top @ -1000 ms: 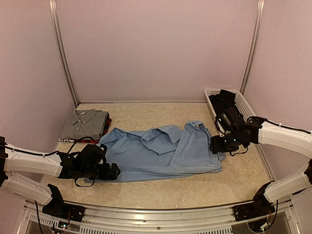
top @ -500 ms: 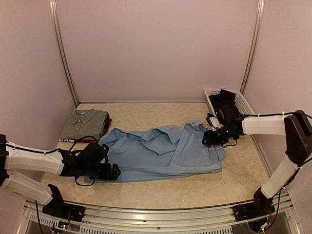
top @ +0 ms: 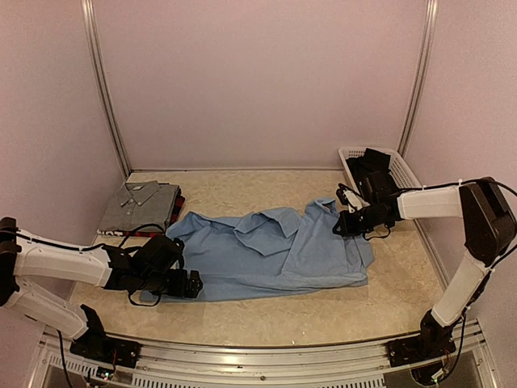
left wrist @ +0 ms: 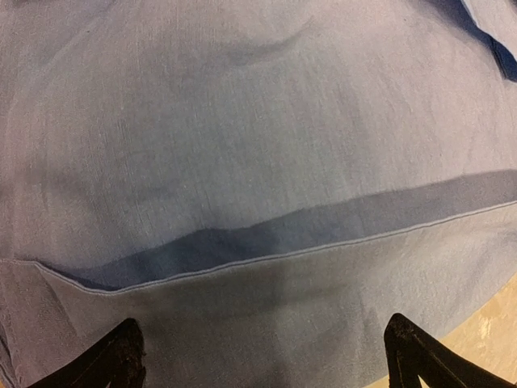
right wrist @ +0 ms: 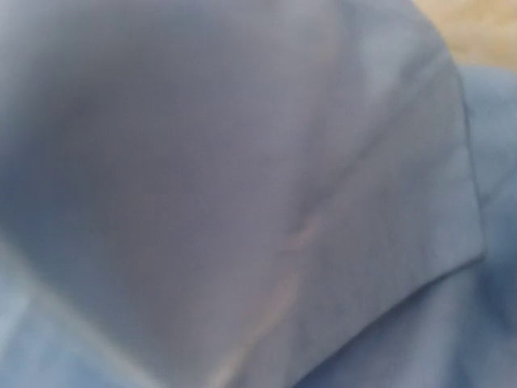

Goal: Fold and stack the long sleeve shirts
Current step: Smooth out the 1/3-folded shirt at the center of the board.

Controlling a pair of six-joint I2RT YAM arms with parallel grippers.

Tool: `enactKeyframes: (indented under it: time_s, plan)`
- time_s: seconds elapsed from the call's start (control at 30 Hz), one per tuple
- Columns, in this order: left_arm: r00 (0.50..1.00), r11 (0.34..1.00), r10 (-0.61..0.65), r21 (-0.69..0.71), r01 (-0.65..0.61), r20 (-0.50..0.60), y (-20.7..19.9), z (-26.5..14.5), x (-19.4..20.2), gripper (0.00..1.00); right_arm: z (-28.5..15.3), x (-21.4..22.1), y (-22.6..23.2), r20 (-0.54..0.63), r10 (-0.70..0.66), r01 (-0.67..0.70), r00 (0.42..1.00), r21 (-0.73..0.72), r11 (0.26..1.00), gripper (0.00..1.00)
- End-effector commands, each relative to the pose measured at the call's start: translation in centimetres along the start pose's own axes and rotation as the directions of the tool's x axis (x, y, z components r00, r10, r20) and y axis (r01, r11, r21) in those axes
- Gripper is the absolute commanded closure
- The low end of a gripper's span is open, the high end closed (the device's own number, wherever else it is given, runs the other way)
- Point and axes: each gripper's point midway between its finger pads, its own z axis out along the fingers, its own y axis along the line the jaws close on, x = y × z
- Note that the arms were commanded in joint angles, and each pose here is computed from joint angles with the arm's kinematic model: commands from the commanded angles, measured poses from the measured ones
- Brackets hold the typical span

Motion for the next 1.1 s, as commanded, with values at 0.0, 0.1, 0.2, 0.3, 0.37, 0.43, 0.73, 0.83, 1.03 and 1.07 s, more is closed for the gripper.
enactKeyframes:
  time_s: [0.0, 0.1, 0.2, 0.3, 0.37, 0.43, 0.73, 0.83, 1.03, 1.07]
  plan:
    - [1.0, 1.0, 0.013, 0.001, -0.013, 0.016, -0.5, 0.1, -0.7, 0.01, -0.7, -3.0, 0.1, 0.054, -0.032, 0.033, 0.998, -0.018, 0.999, 1.0]
    - [1.0, 1.0, 0.008, 0.001, -0.008, 0.018, -0.4, 0.2, -0.6, 0.01, -1.8, -4.8, -0.1, 0.076, -0.066, 0.065, 0.995, 0.016, 0.998, 1.0]
    - [1.0, 1.0, 0.01, -0.003, -0.01, 0.011, -0.2, 0.4, -0.3, 0.01, -2.9, -6.6, 0.0, 0.108, -0.106, 0.103, 0.989, 0.031, 0.994, 1.0]
    - [1.0, 1.0, 0.011, -0.009, -0.011, 0.001, 0.0, 0.7, 0.1, 0.01, -3.6, -8.0, 0.5, 0.124, -0.15, 0.149, 0.981, 0.012, 0.989, 1.0]
    - [1.0, 1.0, 0.01, -0.007, -0.01, -0.004, 0.0, 0.8, 0.3, 0.01, -3.8, -8.4, 1.0, 0.133, -0.19, 0.192, 0.973, -0.006, 0.981, 1.0]
    - [1.0, 1.0, 0.006, -0.002, -0.006, -0.002, 0.0, 0.8, 0.3, 0.01, -3.8, -8.7, 1.5, 0.144, -0.229, 0.236, 0.963, -0.03, 0.971, 1.0]
    - [1.0, 1.0, 0.009, -0.001, -0.009, -0.004, -0.1, 1.0, 0.4, 0.01, -4.2, -9.5, 2.6, 0.213, -0.309, 0.328, 0.927, -0.058, 0.943, 1.0]
    - [1.0, 1.0, 0.011, -0.002, -0.011, -0.01, 0.0, 1.1, 0.6, 0.01, -4.0, -9.7, 2.0, 0.219, -0.32, 0.333, 0.922, -0.021, 0.943, 0.99]
    - [1.0, 1.0, 0.011, -0.005, -0.011, -0.017, 0.1, 1.1, 0.9, 0.01, -4.4, -10.8, 1.2, 0.257, -0.352, 0.35, 0.9, 0.056, 0.935, 0.97]
    - [1.0, 1.0, 0.011, -0.006, -0.011, -0.016, 0.1, 1.1, 0.9, 0.01, -4.6, -11.1, 1.2, 0.265, -0.358, 0.355, 0.895, 0.062, 0.933, 0.97]
